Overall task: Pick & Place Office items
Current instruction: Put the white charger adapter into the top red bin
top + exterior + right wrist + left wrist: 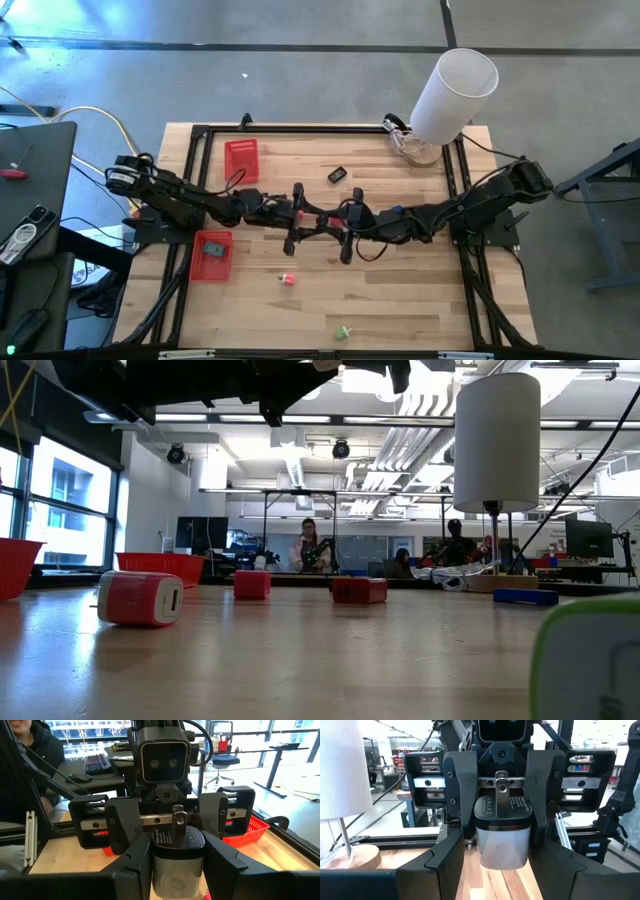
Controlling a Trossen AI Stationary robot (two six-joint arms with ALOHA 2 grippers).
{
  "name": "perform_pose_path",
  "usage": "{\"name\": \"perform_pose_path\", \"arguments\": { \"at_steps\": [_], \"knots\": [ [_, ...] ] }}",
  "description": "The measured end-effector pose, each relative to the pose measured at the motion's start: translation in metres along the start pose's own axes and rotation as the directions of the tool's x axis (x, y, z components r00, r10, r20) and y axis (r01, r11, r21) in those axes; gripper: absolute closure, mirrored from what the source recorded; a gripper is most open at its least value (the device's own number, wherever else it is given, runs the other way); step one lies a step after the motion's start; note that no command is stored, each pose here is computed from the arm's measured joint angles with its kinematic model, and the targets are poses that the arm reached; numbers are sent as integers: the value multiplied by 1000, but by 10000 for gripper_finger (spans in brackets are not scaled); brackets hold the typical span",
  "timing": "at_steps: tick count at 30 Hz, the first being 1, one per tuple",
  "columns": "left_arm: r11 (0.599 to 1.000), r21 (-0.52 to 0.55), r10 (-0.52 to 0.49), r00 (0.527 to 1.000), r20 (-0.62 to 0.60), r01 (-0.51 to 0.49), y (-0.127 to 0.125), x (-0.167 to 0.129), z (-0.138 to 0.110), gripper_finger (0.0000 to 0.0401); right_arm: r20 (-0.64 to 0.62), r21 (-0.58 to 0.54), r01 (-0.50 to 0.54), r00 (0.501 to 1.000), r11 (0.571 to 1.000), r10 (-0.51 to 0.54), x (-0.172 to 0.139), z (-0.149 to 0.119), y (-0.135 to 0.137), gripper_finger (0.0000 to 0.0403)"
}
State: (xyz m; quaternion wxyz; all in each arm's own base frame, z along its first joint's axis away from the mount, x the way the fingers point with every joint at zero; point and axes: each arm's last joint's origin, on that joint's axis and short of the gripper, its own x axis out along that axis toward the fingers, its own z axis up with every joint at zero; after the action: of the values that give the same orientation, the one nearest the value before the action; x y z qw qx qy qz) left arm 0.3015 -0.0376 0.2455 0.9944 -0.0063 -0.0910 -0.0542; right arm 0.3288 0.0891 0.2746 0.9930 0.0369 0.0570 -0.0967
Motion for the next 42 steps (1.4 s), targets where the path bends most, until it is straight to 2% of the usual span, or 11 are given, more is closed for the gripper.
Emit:
{"name": "perform_pose_path", "arguments": {
  "at_steps": [15, 24, 42],
  "knots": [
    [1000, 0, -1, 1000, -21, 1, 0, 0, -2, 203, -7, -4, -1, 1000, 1000, 1, 0, -1, 0, 277],
    [1000, -9, -5, 1000, -27, 4, 0, 0, -2, 282, -10, 1, -19, 1000, 1000, 19, 0, -1, 0, 270],
    [999, -46, -7, 997, -71, 4, -3, 0, -6, 282, -31, 56, -4, 1000, 998, 6, -1, -5, 3, 254]
  ]
}}
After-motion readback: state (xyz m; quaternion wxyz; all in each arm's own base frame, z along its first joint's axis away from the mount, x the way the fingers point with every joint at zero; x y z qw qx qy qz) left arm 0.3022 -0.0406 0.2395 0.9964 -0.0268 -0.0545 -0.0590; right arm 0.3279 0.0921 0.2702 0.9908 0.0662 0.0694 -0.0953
